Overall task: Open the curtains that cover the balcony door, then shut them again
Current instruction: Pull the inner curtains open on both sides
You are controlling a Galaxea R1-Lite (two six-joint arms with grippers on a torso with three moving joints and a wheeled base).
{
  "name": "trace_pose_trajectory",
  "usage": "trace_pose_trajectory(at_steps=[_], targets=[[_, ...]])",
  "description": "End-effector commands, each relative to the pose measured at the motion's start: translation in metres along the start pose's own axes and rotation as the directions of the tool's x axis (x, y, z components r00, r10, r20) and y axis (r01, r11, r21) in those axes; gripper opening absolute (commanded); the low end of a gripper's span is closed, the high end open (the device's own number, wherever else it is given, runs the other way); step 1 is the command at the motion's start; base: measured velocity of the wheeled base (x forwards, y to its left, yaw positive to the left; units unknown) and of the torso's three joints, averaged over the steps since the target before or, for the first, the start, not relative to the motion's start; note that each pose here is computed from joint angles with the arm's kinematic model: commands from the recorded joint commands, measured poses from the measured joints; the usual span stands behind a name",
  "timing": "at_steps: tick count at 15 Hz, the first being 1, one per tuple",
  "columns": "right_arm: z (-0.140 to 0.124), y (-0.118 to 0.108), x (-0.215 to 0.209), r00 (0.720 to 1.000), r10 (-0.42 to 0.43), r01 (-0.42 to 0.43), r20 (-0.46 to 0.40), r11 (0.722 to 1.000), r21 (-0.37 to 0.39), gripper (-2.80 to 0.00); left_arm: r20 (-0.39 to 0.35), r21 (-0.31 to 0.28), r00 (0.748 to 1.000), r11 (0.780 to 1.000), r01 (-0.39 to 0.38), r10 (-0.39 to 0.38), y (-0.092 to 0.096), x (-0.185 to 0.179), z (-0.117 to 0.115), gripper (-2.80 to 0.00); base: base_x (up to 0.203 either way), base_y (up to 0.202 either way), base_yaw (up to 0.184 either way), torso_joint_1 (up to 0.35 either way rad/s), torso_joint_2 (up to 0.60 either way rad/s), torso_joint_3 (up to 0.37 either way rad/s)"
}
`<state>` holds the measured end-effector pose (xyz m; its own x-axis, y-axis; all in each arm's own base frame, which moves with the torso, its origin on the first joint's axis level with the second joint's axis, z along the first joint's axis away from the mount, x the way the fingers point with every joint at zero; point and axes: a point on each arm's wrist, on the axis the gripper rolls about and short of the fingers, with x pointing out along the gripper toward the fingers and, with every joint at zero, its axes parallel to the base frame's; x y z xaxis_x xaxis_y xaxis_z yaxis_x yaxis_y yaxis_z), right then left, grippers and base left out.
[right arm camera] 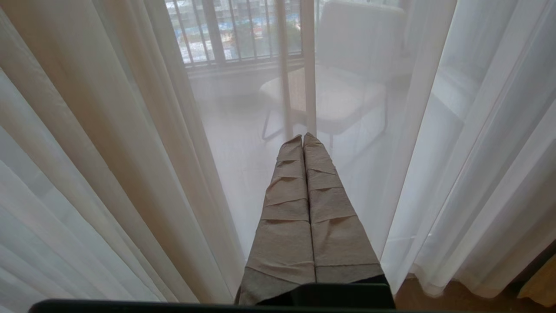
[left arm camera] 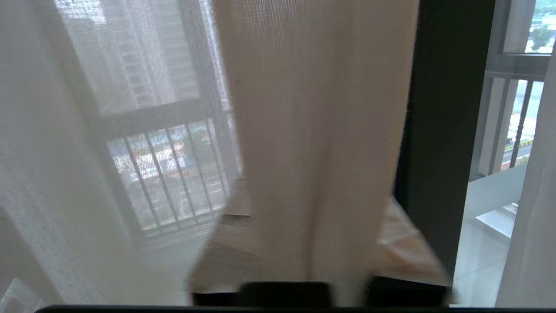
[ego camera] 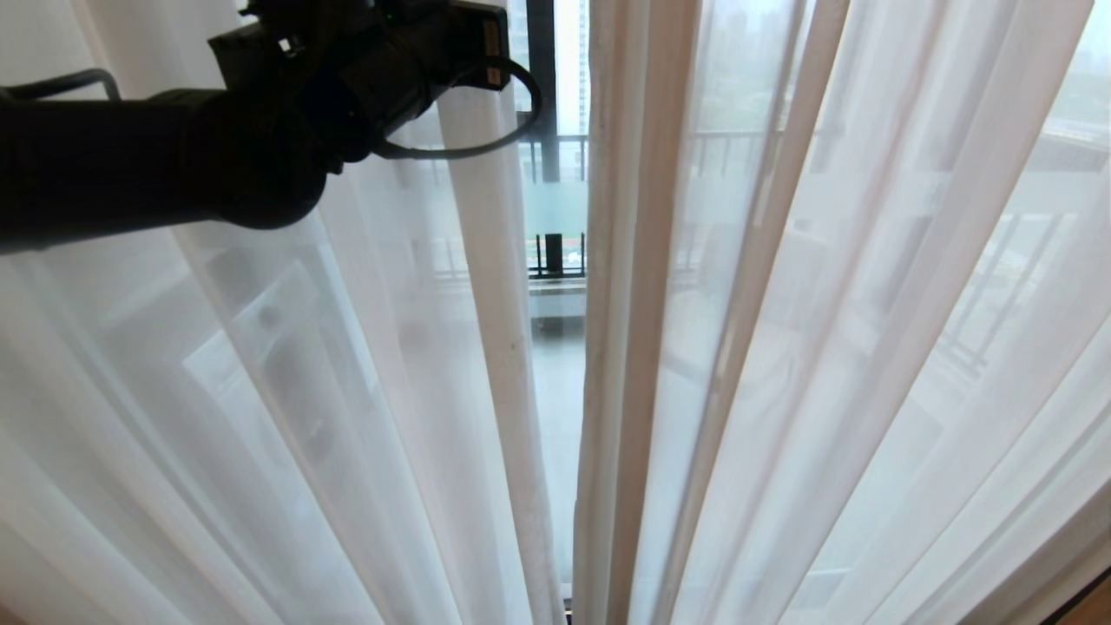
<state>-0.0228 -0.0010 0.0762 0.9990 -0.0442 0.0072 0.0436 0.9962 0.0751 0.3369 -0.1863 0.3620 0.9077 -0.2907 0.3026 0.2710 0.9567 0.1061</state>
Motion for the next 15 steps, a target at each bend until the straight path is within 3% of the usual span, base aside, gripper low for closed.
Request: trace_pose_trajectory(at_steps=[1,9,15], targets=[[0.000,0.000,0.000,1.000,0.000,0.000,-0.001,1.000,0.001,-2.80,0.011,0.003,1.000,1.000,-0.015,0.015,0.006,-0.004,0.006,-2.80,0.000,0.000,0.000,0.000,0.00,0.000],[0.000,0.000,0.000,1.000,0.000,0.000,0.000,1.000,0.000,-2.80,-0.031,0.032,0.996,0.996,-0.084,0.085,0.042,-0.039,0.015,-2.80,0.000,0.000,0.000,0.000,0.00,0.000],[0.000,0.000,0.000,1.000,0.000,0.000,0.000,1.000,0.000,-2.80,-0.057,0.058,0.970,0.971,-0.232,0.236,0.097,-0.075,0.019,-2.80,0.000,0.000,0.000,0.000,0.00,0.000]])
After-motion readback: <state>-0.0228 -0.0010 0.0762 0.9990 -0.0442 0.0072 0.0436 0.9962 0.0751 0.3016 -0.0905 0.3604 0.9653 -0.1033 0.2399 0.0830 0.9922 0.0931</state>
